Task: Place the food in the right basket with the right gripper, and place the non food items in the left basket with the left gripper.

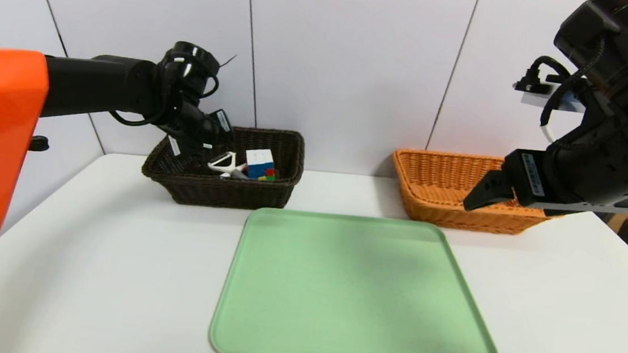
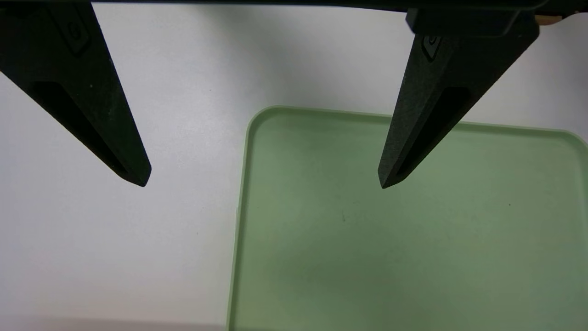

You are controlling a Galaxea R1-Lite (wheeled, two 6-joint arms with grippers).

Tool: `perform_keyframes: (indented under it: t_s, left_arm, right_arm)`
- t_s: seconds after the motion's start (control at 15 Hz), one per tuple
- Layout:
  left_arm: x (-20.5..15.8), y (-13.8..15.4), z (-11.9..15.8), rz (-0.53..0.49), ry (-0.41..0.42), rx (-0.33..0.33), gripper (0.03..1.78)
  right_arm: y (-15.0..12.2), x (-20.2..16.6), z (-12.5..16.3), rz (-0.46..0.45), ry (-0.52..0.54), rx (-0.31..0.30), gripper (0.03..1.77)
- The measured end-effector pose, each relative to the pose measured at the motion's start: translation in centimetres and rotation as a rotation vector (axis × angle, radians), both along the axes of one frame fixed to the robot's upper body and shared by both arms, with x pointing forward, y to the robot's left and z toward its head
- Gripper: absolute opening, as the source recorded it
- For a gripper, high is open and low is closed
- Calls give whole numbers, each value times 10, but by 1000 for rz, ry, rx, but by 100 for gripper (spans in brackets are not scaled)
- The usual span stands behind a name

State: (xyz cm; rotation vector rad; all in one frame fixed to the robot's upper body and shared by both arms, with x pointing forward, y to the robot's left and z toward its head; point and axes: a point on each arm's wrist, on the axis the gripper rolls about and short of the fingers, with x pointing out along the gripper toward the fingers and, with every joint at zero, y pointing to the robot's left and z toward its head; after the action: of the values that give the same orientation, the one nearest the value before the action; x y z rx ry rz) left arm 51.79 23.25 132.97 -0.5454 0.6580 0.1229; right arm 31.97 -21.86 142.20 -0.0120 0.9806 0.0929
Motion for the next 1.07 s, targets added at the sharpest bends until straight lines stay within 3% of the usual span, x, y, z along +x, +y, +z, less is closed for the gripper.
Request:
perform_keyframes:
  t_s: [0.47,0.67,0.87,1.07]
  left_arm:
    - [-1,0,2,-5,-3,0,151]
    - [-4,0,7,-36,-19,39,157]
    - [-7,-1,13,-122,-48,178,162]
    - [-11,1,21,-249,-79,429,164]
  right_arm:
    - [0,0,0,1,0,2,171]
    - [0,0,0,0,0,-1,171]
    - [0,0,1,0,-9,-10,171]
    - [1,3,4,6,-55,9,171]
